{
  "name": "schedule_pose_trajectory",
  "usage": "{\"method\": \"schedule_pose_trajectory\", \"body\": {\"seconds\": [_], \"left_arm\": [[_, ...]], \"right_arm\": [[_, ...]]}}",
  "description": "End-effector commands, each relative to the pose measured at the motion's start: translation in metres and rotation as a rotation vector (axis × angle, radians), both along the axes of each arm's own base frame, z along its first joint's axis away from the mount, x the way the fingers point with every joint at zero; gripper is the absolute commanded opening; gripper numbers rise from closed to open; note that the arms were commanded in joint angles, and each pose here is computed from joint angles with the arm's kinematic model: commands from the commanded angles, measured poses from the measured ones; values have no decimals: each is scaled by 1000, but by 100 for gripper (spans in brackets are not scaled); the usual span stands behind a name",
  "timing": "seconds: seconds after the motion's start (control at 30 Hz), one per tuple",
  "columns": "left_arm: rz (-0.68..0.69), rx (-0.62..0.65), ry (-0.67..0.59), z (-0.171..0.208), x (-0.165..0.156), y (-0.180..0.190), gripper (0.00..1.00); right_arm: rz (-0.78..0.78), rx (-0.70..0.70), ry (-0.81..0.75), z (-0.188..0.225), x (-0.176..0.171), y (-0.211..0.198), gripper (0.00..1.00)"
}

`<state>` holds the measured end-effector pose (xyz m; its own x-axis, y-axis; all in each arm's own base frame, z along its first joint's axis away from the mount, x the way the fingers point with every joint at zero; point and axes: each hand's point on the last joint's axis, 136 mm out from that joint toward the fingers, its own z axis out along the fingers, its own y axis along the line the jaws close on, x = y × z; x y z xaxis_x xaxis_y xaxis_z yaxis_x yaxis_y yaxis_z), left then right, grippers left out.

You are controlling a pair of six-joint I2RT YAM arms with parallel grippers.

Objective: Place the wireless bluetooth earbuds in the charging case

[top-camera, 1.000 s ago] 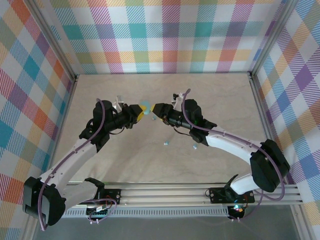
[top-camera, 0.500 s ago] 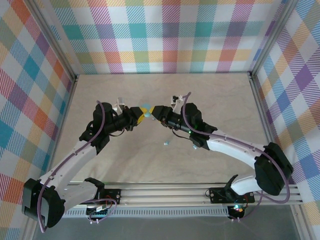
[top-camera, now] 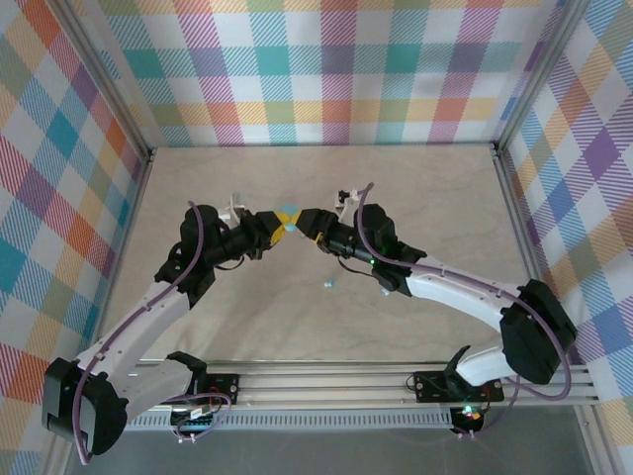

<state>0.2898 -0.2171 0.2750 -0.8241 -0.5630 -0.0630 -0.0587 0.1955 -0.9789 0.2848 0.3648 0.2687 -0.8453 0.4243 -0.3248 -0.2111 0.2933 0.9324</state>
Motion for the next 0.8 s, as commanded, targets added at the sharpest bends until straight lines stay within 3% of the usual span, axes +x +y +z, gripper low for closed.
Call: {"method": "schedule_pose_trajectory", "body": {"seconds": [0.0, 0.3, 0.5, 0.77], "left_arm": [[-21, -54, -31, 18, -7, 0, 0], [-20, -94, -24, 16, -8, -1, 0], [-20, -91, -29, 15, -11, 1, 0], [-17, 16, -80, 14, -16, 7, 44]], "right_arm": [[41, 40, -6, 13, -1, 13, 52], [70, 122, 13, 14, 3, 26, 23], [71, 175, -1, 18, 6, 29, 12], [118, 80, -5, 16, 6, 15, 6]]}}
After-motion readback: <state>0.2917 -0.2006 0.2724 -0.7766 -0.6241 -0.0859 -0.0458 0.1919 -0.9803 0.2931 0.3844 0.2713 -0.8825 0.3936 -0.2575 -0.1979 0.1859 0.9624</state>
